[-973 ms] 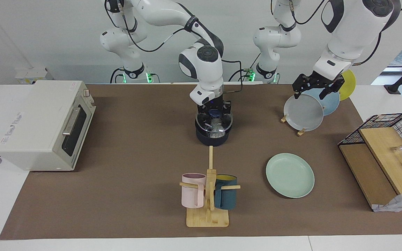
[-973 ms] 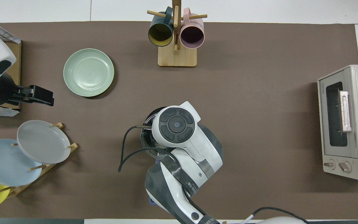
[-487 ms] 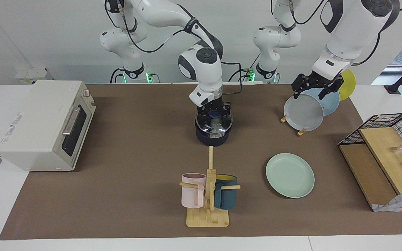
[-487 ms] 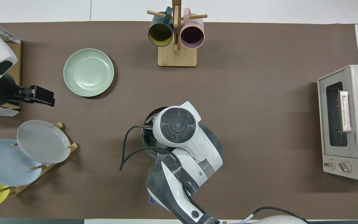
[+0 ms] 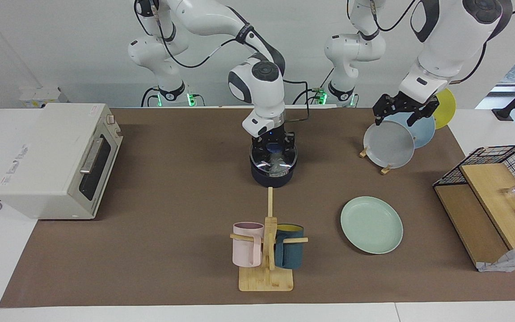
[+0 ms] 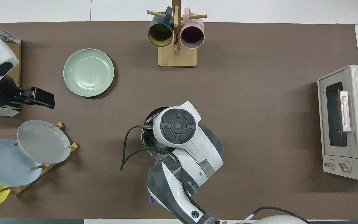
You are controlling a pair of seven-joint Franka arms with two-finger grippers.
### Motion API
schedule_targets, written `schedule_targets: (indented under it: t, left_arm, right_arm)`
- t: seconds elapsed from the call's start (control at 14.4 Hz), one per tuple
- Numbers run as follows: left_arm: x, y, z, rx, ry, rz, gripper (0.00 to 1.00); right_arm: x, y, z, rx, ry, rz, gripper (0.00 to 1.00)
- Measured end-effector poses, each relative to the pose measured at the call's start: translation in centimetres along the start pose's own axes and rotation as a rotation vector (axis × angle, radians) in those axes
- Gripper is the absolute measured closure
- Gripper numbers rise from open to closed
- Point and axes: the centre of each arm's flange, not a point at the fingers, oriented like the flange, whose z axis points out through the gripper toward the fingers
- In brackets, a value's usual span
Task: Transfer vermicelli from plate to pot
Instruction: 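Lower the glass lid onto the black pot with the right gripper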
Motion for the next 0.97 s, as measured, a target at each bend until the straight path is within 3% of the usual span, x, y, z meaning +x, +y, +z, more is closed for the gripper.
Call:
schedule_targets:
  t: [0.97]
  left_arm:
    - [-0.02,-0.32,-0.03,0.000,-0.002,-0.006,0.00]
  right_arm:
    - [-0.06,-0.56,-0.73,-0.013,0.043,-0.033,0.41]
